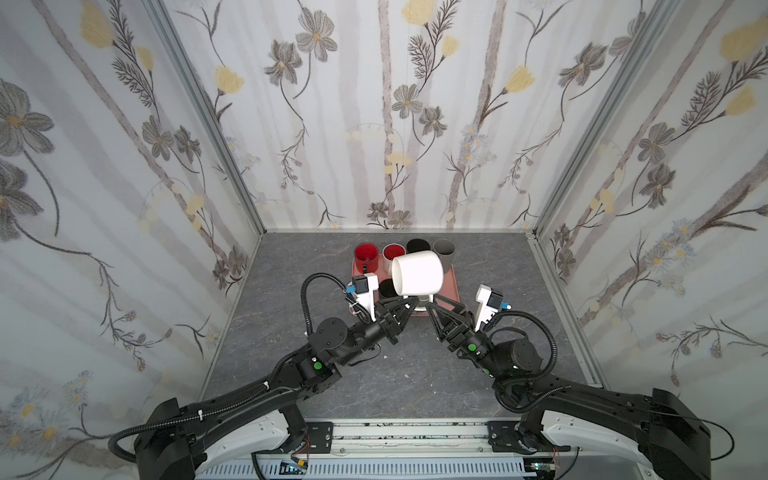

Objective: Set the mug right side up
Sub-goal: 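Carry the white mug onto the pink tray with the left gripper while the right withdraws, then open the left gripper and withdraw it from the white mug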

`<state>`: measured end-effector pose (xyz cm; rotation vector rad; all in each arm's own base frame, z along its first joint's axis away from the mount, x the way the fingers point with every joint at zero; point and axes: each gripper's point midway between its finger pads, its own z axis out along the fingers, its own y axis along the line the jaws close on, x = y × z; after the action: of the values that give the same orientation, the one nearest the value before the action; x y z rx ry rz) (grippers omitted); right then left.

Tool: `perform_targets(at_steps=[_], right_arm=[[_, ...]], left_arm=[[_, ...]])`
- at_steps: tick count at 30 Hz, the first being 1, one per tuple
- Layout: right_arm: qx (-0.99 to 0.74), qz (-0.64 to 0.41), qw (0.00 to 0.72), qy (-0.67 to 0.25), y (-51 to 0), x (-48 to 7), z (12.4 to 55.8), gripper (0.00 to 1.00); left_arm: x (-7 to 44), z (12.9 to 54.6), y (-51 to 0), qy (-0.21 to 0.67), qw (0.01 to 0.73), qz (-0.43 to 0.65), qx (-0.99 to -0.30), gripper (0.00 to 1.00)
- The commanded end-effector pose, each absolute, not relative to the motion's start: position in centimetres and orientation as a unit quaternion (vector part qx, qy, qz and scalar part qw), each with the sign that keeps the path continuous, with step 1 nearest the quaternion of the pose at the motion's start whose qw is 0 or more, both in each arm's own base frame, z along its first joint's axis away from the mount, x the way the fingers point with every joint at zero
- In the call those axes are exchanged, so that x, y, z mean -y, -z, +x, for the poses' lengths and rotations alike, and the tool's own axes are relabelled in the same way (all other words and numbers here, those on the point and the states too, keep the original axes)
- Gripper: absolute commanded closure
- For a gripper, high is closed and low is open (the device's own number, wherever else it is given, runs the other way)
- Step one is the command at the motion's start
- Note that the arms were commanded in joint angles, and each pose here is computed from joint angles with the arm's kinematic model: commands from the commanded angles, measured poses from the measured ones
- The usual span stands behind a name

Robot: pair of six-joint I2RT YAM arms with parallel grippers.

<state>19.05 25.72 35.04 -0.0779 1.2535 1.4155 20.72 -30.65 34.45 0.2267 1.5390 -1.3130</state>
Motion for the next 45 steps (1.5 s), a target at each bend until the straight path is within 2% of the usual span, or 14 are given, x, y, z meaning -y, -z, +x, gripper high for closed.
perform_targets(at_steps=[1, 7, 12, 22, 28, 36, 45], right_arm=[[-0.617, 0.024, 0.617, -0.488, -31.5, -22.6, 21.7, 0.38], [-0.654, 0.114, 0.647, -0.374, -29.3, -15.6, 22.4, 0.39], [-0.648, 0.136, 0.656, -0.361, -28.3, -13.1, 21.6, 0.38], [-0.655, 0.146, 0.663, -0.331, -27.3, -10.6, 20.9, 0.38], [-0.651, 0.151, 0.670, -0.323, -27.3, -9.3, 20.4, 0.38], [-0.642, 0.159, 0.681, -0.315, -27.5, -7.7, 19.8, 0.38], [-0.638, 0.159, 0.688, -0.308, -28.0, -7.0, 19.4, 0.38]], left_arm=[[30.8, 22.8, -33.2, 0.475, 0.538, 0.071, -0.693, 1.00], [34.3, 25.0, -29.4, 0.391, 0.490, 0.065, -0.777, 1.00], [38.2, 26.4, -25.3, 0.341, 0.443, 0.078, -0.826, 1.00], [44.5, 29.7, -20.1, 0.244, 0.404, 0.109, -0.875, 1.00], [45.5, 31.9, -16.9, 0.169, 0.393, 0.104, -0.898, 1.00], [43.8, 34.4, -12.3, 0.106, 0.358, 0.076, -0.925, 1.00], [43.3, 34.9, -11.2, 0.075, 0.350, 0.078, -0.931, 1.00]])
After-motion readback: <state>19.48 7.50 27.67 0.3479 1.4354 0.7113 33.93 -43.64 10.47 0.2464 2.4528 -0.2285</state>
